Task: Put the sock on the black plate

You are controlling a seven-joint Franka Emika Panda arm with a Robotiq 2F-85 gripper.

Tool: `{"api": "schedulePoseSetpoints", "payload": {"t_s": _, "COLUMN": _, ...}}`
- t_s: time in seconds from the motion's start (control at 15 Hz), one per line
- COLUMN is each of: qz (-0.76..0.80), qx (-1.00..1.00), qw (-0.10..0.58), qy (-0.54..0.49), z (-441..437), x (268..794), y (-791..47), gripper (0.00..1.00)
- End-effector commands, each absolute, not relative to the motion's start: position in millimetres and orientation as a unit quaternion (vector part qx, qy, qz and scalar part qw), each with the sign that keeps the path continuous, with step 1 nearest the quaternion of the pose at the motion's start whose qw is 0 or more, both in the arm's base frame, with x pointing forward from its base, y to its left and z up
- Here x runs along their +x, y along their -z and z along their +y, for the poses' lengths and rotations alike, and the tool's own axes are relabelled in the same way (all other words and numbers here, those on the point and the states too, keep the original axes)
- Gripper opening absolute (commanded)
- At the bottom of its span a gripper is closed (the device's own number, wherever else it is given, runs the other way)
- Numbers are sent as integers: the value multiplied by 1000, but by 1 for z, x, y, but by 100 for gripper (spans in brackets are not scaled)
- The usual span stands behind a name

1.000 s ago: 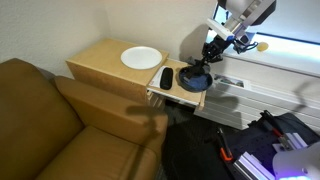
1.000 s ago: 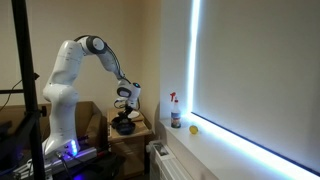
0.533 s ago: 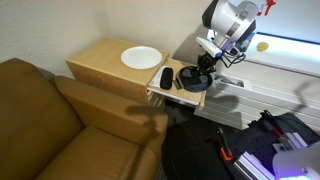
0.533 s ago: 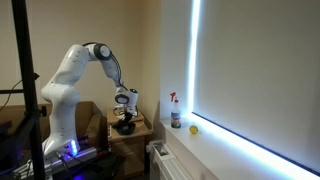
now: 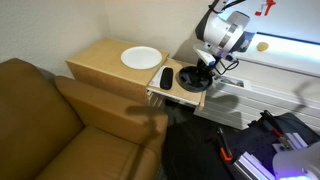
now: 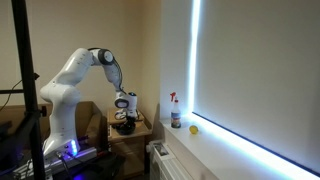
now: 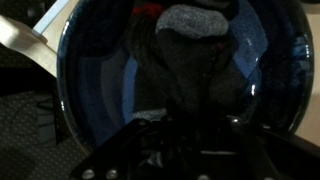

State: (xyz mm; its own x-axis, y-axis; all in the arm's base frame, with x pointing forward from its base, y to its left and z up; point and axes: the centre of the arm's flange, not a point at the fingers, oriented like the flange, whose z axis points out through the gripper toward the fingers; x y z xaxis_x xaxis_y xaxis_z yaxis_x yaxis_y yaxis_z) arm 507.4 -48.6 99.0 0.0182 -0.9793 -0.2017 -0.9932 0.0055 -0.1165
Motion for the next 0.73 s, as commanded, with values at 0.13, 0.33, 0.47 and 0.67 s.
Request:
{"api": "schedulePoseSetpoints", "payload": {"t_s": 0.13, "qz": 700, "qx": -700, "qw": 137, "qy": 8, "z": -54, "x": 503, "y": -156, "gripper": 83}}
{"api": "schedulePoseSetpoints", "payload": {"t_s": 0.33, "qz": 690, "qx": -705, "qw": 164, "qy": 14, "z": -58, "x": 487, "y": -209, "gripper": 100}}
{"api": "schedulePoseSetpoints", "payload": {"t_s": 0.47, "qz": 677, "qx": -708, "qw": 201, "qy": 27, "z": -58, "x": 472, "y": -244, "gripper": 100}}
{"api": "schedulePoseSetpoints", "payload": {"t_s": 0.67, "qz": 676, "qx": -704, "qw": 213, "qy": 44, "z": -53, "x": 495, "y": -243, "gripper": 100}}
